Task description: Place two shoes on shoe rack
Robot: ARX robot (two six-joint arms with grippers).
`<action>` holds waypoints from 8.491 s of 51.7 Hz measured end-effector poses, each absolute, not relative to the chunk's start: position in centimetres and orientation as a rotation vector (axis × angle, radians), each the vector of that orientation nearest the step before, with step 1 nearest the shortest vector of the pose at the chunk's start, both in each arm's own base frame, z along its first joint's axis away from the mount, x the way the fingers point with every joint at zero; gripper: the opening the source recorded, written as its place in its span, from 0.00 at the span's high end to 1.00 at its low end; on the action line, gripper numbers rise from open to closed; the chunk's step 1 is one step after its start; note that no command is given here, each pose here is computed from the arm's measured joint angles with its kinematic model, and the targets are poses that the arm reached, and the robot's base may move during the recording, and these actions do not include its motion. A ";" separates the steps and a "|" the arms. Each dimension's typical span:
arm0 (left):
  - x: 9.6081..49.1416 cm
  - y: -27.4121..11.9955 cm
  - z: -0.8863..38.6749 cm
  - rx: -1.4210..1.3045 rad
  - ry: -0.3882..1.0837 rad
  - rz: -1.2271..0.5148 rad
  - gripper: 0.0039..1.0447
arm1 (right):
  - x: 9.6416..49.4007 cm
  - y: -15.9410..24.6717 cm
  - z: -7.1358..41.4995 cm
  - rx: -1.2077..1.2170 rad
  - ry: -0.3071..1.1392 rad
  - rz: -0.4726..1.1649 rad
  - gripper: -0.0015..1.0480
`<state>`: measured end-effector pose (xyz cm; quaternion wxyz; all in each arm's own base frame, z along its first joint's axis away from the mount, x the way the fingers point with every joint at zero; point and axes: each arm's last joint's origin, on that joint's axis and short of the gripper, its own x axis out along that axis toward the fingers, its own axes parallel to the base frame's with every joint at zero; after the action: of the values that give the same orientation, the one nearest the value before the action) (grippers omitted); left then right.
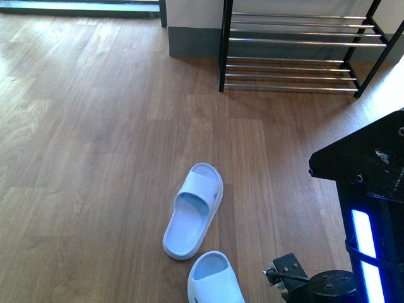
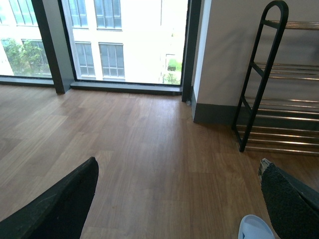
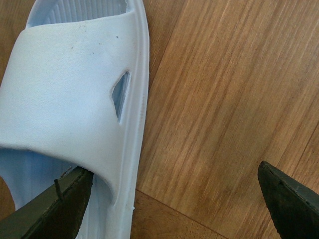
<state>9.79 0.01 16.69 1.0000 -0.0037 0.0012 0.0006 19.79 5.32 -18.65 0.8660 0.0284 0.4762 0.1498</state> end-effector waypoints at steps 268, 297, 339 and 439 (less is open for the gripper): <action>9.8 0.0 16.7 -0.007 0.002 0.001 0.09 | 17.5 1.7 14.5 -0.038 0.419 0.141 0.09; 9.8 0.0 16.7 -0.007 0.002 0.001 0.09 | 19.8 4.0 -10.1 -0.475 1.102 0.502 0.09; 9.8 0.0 16.7 -0.007 0.002 0.001 0.09 | 21.9 7.6 -16.4 -0.300 0.977 0.437 0.09; 9.8 0.0 16.7 -0.007 0.002 0.001 0.09 | 25.2 0.6 10.1 0.126 0.569 0.145 0.99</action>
<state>9.79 0.00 16.69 1.0000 -0.0037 0.0012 0.0004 25.19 0.62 10.10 0.9553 0.0619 0.2802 0.0712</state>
